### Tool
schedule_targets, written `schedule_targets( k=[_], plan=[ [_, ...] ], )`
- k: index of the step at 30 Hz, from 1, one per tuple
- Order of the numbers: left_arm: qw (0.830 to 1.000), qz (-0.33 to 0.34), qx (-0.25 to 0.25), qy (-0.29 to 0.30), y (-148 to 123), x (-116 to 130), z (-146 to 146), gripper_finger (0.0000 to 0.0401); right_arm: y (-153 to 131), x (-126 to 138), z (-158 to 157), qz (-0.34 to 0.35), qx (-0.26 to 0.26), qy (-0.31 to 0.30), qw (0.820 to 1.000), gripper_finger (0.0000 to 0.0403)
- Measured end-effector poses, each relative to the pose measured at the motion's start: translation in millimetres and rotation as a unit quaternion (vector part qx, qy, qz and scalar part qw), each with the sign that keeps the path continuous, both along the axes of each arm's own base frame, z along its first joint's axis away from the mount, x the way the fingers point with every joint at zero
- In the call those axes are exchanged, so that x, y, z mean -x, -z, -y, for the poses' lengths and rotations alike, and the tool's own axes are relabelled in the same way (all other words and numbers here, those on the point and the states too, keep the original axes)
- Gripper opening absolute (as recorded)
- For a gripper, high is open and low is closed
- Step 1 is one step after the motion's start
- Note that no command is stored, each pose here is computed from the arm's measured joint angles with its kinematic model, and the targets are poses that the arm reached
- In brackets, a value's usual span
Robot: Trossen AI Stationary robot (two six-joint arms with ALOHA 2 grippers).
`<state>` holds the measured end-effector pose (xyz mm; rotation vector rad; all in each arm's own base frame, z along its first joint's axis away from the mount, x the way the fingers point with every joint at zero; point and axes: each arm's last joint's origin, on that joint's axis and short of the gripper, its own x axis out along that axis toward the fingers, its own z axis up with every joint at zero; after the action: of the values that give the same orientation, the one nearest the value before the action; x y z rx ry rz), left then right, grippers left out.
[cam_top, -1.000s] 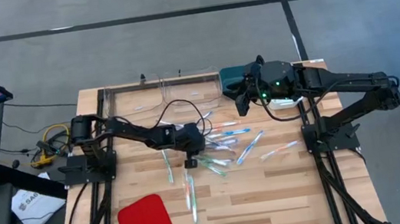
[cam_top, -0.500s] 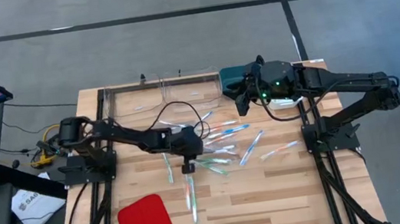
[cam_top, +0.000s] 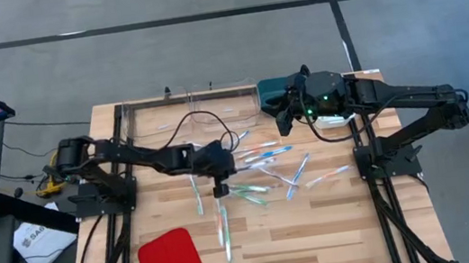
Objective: Pick & Place Toothbrushes
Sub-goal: Put the violet toothbrush into the left transparent bin
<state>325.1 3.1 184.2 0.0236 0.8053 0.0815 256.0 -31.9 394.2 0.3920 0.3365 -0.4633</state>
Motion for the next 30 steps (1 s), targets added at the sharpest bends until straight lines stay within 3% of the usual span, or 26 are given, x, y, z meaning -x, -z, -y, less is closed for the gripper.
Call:
schedule_targets(
  k=[16, 30],
  plan=[
    [0.997, -0.076, 0.026, -0.019, 46.3, -7.7, -11.6, 0.0017, 0.0, 0.0, 0.0, 0.000, 0.000, 0.000, 1.000, 0.0134],
    [0.999, -0.035, 0.006, 0.012, 34.6, -11.5, -9.9, 0.0169, 0.4, -0.2, -1.8, 0.003, -0.011, 0.002, 1.000, 0.0136]
  ],
)
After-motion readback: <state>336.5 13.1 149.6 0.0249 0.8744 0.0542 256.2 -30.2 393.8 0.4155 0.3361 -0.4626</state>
